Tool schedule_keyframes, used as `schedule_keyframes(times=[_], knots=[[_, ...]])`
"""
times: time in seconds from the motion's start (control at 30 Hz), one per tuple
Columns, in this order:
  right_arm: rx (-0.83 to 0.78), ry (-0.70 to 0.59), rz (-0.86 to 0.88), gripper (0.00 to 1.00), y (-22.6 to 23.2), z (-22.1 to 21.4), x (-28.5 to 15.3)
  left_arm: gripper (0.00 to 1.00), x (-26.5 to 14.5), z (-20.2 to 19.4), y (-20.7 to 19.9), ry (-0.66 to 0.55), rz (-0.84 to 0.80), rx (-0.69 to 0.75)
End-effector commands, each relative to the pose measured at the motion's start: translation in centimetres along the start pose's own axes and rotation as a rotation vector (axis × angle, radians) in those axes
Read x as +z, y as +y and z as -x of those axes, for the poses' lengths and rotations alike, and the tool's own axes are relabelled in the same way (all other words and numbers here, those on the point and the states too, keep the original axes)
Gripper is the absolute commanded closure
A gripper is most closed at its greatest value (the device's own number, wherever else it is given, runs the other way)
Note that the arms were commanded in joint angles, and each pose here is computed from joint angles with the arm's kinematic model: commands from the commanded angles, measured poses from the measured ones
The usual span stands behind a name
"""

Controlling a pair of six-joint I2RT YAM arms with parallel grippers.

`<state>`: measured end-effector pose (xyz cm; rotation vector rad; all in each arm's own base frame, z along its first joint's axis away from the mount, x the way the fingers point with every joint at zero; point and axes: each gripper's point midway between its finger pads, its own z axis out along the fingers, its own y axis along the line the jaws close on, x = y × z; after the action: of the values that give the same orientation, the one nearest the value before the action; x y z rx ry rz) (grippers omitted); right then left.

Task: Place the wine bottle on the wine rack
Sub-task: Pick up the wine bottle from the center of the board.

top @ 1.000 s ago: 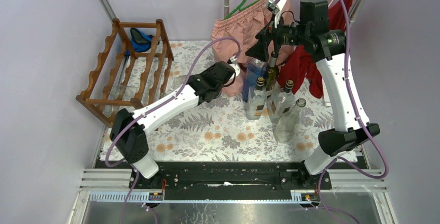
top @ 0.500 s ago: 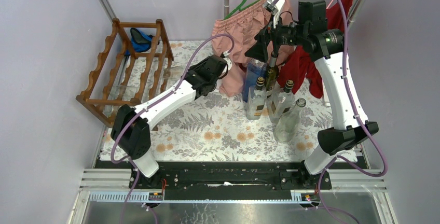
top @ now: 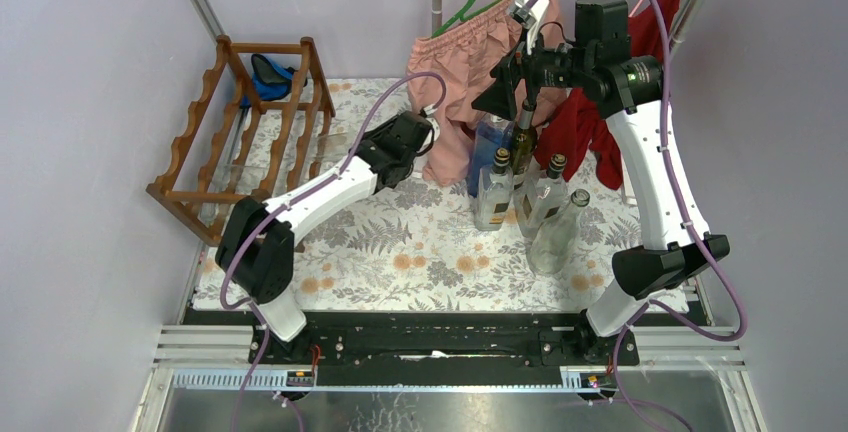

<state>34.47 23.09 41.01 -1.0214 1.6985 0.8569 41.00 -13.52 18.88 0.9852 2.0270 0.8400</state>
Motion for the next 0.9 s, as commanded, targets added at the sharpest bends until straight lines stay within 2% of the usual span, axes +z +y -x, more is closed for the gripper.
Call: schedule_keyframes(times=[0.0, 0.23, 0.47, 0.67, 0.87], knots=[[-0.028, -0.033, 0.007, 0.00, 0.3, 1.2, -0.6, 1.00, 0.6, -1.1, 2.6, 0.045, 0.127, -0.014], [-0.025, -0.029, 0.007, 0.00, 0.5, 0.9, -0.6, 1.00, 0.6, -1.5, 3.2, 0.046, 0.155, -0.025], [-0.030, -0.036, 0.009, 0.00, 0.7, 1.2, -0.8, 1.00, 3.6, -4.1, 0.9, 0.102, 0.138, -0.013], [-0.030, -0.031, 0.006, 0.00, 0.8, 0.9, -1.0, 0.86, 5.1, -5.5, -1.0, 0.137, 0.136, -0.040], [-0.024, -0.037, 0.013, 0.00, 0.9, 1.1, -0.9, 0.67, 6.7, -5.9, -3.4, 0.149, 0.111, -0.060]])
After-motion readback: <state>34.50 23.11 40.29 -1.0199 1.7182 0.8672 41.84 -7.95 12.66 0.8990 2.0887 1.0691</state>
